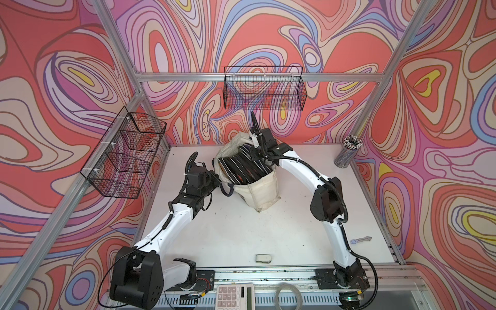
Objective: Remove the ping pong set from the canvas bag
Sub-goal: Pick up the ping pong set from the canvas bag.
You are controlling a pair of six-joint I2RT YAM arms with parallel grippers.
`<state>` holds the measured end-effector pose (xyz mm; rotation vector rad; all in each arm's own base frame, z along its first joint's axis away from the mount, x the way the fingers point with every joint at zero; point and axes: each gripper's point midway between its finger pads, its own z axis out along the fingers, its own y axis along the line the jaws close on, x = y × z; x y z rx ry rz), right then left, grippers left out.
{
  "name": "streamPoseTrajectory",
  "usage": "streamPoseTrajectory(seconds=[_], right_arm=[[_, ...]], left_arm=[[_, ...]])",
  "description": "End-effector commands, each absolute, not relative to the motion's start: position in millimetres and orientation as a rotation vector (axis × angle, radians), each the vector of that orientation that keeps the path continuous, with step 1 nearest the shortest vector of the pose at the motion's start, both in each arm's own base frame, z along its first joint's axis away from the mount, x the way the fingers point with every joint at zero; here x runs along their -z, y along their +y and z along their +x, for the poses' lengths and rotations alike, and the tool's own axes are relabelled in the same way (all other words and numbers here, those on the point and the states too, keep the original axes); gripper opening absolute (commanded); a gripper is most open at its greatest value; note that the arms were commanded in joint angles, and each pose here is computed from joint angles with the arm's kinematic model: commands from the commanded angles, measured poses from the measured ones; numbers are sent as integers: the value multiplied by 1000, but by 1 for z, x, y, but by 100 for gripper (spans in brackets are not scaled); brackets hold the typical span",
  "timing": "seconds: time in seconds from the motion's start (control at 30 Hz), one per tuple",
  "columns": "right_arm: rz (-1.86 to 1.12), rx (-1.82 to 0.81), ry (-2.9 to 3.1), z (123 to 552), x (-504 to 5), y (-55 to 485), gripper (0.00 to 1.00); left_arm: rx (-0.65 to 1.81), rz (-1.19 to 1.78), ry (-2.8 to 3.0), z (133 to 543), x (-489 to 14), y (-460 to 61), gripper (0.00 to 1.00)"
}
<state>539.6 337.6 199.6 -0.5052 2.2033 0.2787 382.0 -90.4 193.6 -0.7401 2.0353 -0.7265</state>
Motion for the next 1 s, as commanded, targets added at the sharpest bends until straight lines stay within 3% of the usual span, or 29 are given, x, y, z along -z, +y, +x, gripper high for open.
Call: streamPoseTrajectory(seconds=[0.0, 0.97], right_arm=[[-536, -190, 2260, 525, -189, 333, 0], [-481, -239, 1981, 493, -355, 342, 0]], left_arm=[[711, -757, 2029, 381, -193, -85, 0], [754, -735, 1918, 399, -249, -74, 0]])
